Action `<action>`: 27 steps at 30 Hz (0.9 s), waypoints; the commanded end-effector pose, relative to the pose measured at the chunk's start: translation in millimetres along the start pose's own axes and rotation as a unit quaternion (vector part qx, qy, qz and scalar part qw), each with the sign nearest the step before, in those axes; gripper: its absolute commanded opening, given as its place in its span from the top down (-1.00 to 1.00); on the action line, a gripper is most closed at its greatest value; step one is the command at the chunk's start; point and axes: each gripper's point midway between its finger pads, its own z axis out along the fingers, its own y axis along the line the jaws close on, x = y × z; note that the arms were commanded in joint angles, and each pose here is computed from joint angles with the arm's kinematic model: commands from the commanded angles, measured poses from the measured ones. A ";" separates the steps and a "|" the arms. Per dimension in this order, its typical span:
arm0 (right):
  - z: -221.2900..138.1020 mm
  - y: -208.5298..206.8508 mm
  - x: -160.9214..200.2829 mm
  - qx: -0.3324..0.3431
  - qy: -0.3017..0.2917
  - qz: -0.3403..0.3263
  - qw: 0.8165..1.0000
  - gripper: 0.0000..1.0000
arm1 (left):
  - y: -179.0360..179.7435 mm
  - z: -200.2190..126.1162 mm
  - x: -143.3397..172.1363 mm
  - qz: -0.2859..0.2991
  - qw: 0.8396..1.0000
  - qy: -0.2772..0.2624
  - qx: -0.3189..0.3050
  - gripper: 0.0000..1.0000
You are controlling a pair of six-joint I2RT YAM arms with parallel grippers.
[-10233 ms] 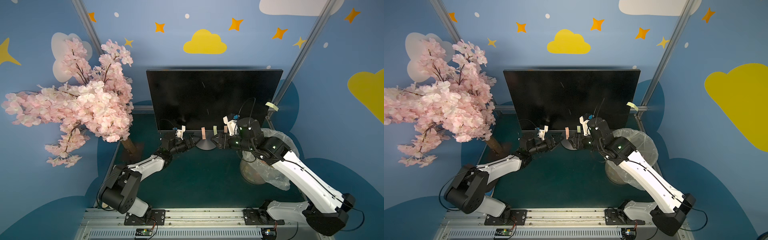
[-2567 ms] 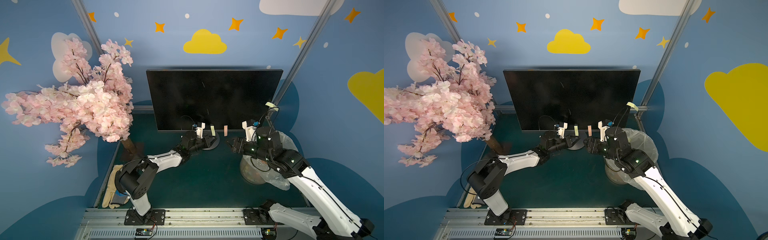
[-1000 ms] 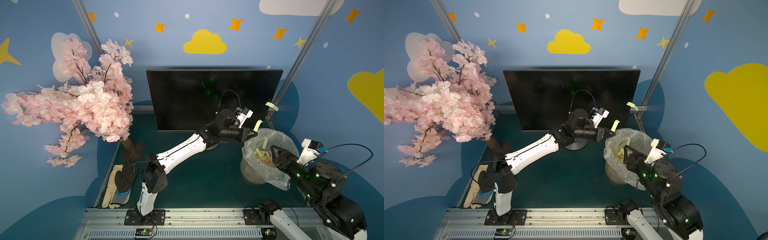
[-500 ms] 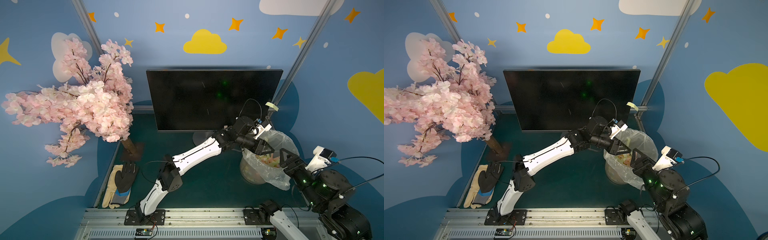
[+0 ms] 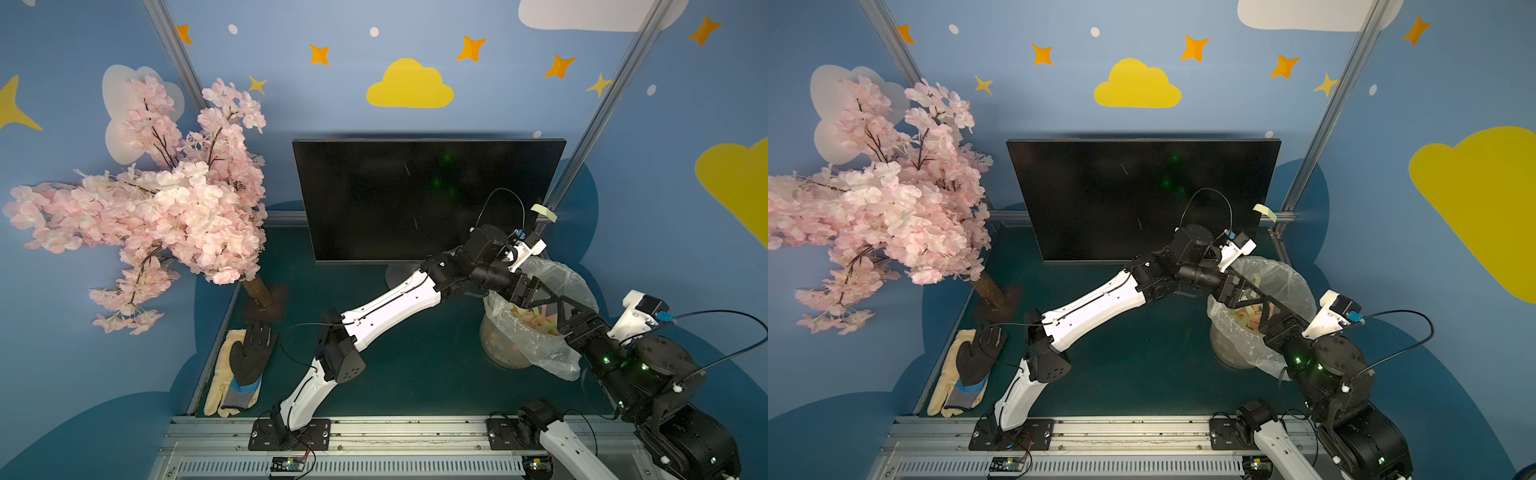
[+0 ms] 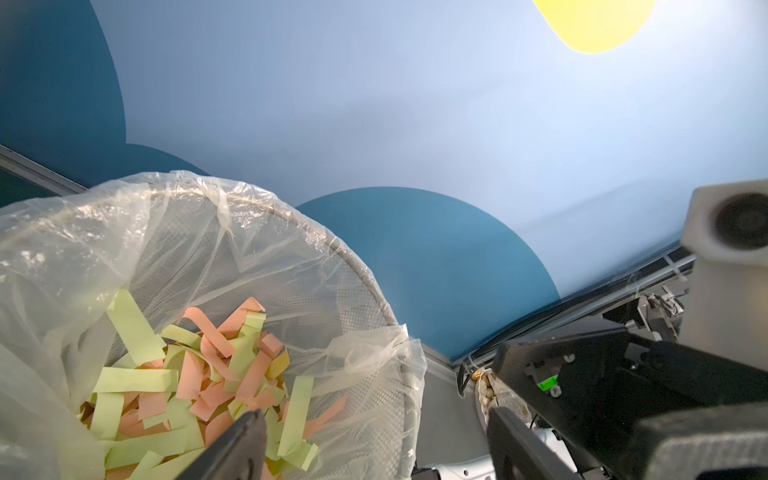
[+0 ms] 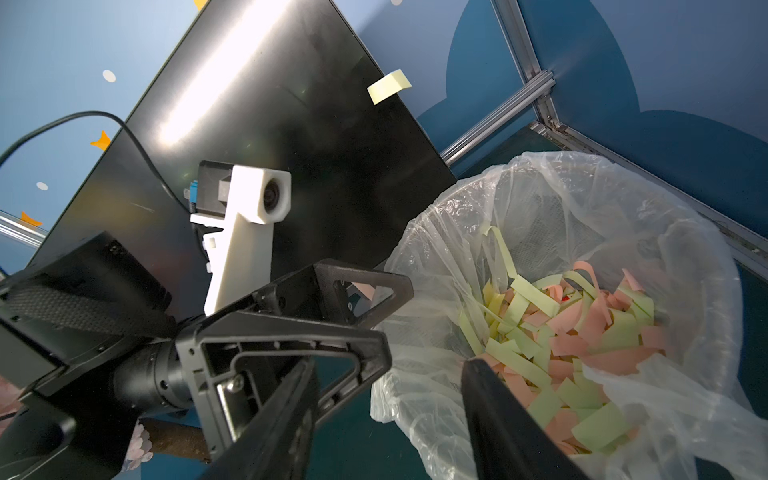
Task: Remove the sticky note from the monitor
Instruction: Place the sticky note in the trash bin.
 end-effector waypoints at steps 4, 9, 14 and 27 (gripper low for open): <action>1.3 4.3 -7.3 0.002 -0.008 -0.006 1.000 -0.21 | -13.8 -21.4 -23.4 0.024 0.999 -0.028 0.000 -1.00; 2.9 6.1 -9.0 0.004 -0.009 -0.010 1.000 -0.21 | -15.8 -32.8 -31.8 0.027 0.999 -0.037 -0.004 -1.00; 5.0 8.9 -10.9 0.004 -0.009 -0.016 1.000 -0.22 | -13.3 -42.8 -33.8 0.027 0.999 -0.040 -0.012 -1.00; 18.1 20.7 -4.9 -0.005 0.015 -0.031 0.999 -0.25 | 16.8 -89.2 -33.2 0.016 0.995 -0.075 -0.064 -1.00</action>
